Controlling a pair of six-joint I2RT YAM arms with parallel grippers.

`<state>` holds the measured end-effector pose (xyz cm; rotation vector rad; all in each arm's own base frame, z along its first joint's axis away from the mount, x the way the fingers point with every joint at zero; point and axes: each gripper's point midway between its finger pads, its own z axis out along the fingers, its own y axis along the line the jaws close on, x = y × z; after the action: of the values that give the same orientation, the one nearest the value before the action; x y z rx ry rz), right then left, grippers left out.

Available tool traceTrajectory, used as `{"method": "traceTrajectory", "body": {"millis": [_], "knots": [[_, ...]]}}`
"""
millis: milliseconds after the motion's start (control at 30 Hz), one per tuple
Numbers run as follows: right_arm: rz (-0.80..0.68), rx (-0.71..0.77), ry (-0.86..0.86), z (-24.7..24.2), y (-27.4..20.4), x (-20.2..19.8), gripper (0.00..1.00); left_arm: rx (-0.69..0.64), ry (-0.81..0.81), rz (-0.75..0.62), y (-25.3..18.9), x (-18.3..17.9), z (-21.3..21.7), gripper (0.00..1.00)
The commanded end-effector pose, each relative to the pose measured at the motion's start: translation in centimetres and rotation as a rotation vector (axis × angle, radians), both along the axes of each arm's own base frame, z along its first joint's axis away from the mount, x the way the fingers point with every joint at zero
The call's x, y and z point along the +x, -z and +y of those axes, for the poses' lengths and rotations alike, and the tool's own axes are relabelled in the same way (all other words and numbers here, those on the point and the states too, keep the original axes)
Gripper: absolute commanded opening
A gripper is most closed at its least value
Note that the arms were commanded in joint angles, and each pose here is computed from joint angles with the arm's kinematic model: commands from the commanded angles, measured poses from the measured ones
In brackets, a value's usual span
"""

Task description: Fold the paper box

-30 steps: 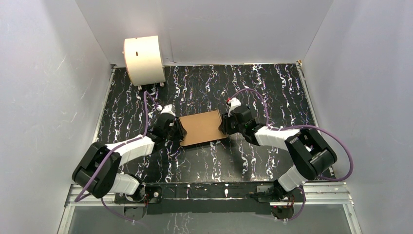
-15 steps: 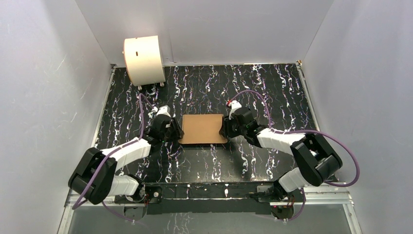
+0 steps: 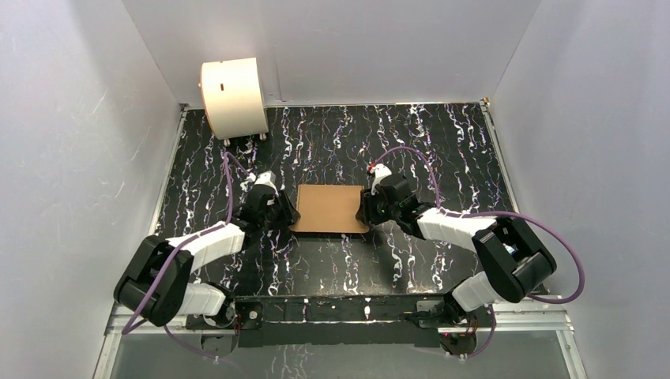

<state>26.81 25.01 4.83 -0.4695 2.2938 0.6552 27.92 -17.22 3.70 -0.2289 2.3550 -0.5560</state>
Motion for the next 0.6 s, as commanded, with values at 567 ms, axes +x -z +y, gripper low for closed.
{"method": "traceTrajectory", "body": {"millis": [567], "knots": [[-0.154, -0.165, 0.001, 0.1, -3.5, -0.8, 0.57, 0.037, -0.095, -0.093, -4.0, 2.0, 2.6, 0.51]]}}
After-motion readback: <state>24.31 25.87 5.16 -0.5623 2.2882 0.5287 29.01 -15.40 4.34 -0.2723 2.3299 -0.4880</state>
